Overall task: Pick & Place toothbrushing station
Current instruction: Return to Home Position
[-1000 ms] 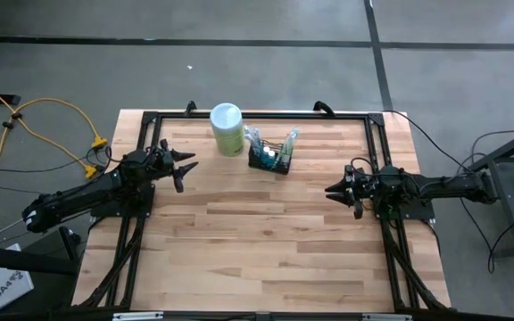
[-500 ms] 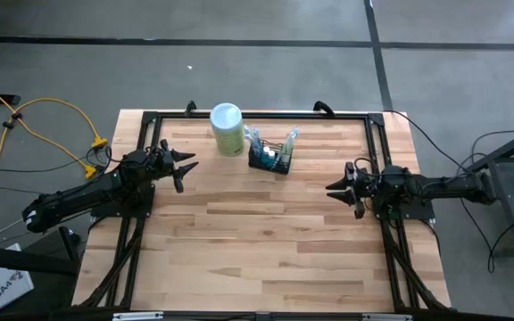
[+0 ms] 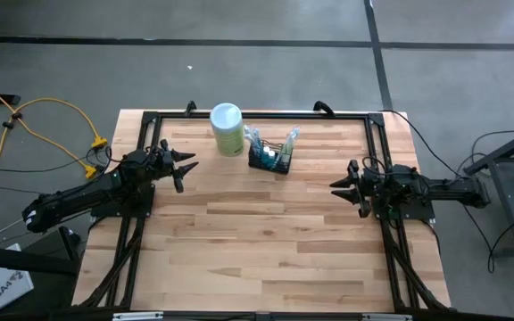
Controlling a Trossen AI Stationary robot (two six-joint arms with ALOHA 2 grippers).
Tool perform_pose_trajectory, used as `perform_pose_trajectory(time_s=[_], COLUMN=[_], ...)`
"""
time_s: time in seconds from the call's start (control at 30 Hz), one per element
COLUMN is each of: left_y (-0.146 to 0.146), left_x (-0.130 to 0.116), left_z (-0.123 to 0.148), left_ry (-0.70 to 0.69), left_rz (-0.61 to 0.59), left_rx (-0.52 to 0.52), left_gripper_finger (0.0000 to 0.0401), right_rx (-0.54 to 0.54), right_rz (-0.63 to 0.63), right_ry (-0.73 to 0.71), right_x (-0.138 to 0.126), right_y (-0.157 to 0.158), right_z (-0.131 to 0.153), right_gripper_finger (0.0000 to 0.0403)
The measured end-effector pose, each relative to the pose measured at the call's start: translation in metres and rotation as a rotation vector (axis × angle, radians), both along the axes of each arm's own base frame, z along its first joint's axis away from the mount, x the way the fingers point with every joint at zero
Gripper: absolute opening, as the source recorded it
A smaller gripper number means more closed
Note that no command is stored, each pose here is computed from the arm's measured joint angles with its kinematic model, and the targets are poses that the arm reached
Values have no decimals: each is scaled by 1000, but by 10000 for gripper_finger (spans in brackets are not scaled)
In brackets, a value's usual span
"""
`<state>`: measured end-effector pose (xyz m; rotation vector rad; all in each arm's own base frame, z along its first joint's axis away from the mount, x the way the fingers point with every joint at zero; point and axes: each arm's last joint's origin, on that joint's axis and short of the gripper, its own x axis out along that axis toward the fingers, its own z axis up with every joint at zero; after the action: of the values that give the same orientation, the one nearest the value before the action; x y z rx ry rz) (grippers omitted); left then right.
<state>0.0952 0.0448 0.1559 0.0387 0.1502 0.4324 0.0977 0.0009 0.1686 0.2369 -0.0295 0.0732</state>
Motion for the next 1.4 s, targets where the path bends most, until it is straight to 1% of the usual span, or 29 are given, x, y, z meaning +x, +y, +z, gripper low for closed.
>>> perform_pose_trajectory(time_s=[0.63,1.4], left_y=[0,0], left_x=[0,0], left_z=[0,2], left_ry=[-4,-21], left_rz=[1,2], left_rx=[-10,-7], left_gripper_finger=[137,137], right_rx=[-7,21], right_rz=[-5,-8], right_ry=[9,15], right_x=[0,0], right_y=[0,0], right_z=[-1,-1], right_gripper_finger=[99,99])
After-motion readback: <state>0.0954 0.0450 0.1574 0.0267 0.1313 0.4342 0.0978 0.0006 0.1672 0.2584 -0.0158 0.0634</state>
